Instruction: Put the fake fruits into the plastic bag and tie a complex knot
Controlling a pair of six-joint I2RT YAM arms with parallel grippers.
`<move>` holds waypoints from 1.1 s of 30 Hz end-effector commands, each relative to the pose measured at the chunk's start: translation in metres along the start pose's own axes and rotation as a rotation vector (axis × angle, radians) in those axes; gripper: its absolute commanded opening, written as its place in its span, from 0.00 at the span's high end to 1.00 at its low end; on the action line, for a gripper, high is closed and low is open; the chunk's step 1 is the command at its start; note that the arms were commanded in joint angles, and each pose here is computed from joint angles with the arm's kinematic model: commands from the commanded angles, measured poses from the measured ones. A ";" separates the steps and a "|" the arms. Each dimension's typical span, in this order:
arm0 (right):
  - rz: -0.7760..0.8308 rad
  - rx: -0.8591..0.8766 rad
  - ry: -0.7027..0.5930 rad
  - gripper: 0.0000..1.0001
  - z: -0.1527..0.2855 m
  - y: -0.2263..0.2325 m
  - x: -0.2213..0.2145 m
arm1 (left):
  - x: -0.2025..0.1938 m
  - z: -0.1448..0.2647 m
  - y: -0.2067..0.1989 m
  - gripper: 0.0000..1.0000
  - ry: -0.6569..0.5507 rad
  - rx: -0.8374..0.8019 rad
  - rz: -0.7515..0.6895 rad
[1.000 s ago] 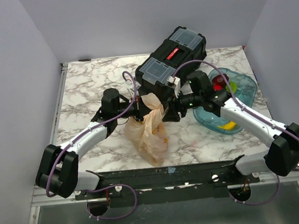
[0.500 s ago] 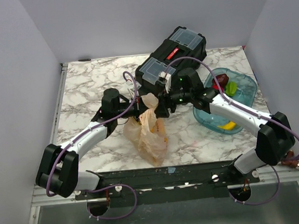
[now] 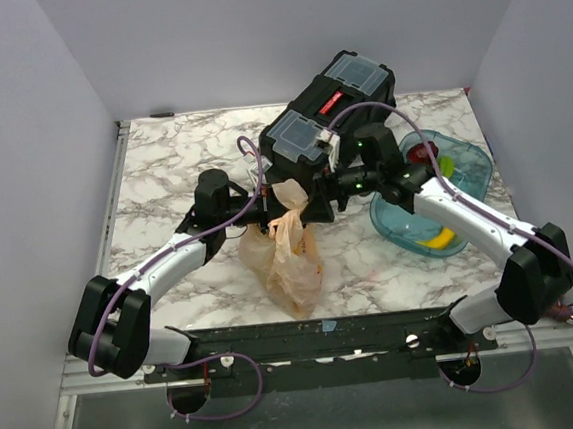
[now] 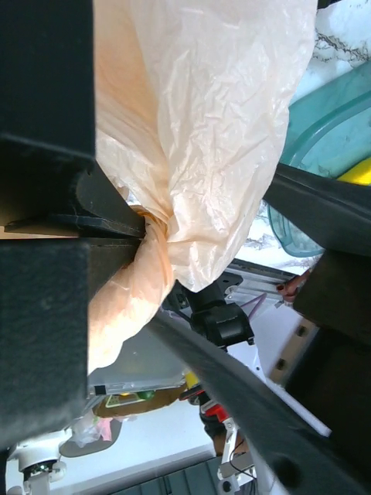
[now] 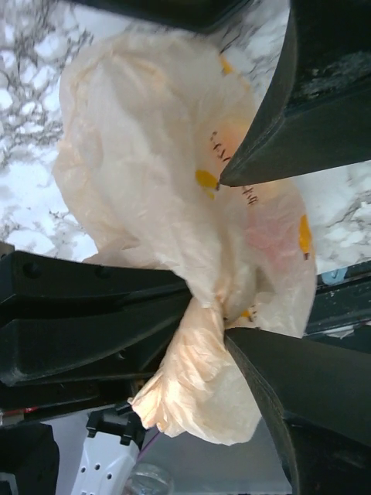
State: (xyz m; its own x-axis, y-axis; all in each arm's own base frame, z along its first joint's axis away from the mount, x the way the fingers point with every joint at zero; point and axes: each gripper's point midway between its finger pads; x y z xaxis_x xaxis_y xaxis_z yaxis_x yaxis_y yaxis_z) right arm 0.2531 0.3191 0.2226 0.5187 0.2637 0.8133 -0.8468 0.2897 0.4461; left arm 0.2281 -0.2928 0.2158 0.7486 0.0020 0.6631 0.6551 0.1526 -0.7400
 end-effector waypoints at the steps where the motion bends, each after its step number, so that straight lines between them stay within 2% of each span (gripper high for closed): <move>1: 0.018 0.013 0.011 0.23 0.035 0.012 -0.002 | -0.003 -0.001 -0.004 1.00 0.017 -0.035 -0.008; 4: 0.012 0.016 0.032 0.28 0.044 0.019 -0.011 | -0.002 -0.002 -0.004 1.00 0.016 -0.036 -0.012; 8: 0.005 0.017 0.065 0.47 0.043 0.016 -0.031 | 0.001 -0.002 -0.004 1.00 0.015 -0.037 -0.013; 12: -0.020 0.032 0.075 0.56 0.036 0.011 -0.038 | 0.001 -0.002 -0.006 1.00 0.017 -0.040 -0.015; 22: -0.061 0.089 0.003 0.54 0.019 0.009 -0.019 | 0.001 -0.003 -0.004 1.00 0.016 -0.037 -0.014; 29: -0.052 0.150 -0.002 0.54 0.012 0.018 -0.015 | 0.003 -0.004 -0.005 1.00 0.012 -0.046 -0.019; 33: -0.044 0.167 0.006 0.60 0.009 0.017 -0.018 | 0.004 -0.004 -0.007 1.00 0.012 -0.053 -0.017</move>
State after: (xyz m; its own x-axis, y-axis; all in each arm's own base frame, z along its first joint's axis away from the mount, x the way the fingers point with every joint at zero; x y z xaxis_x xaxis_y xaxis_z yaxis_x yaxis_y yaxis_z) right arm 0.2297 0.3028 0.2106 0.5803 0.2630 0.7707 -0.8142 0.2071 0.5424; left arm 0.2286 -0.2941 0.2113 0.7638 -0.0051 0.6454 0.6388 0.1484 -0.7549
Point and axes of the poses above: each gripper's point midway between its finger pads, its own z axis back along the fingers, its own y axis along the line the jaws close on, x = y × z, and after that the axes turned 1 degree about z, right-handed
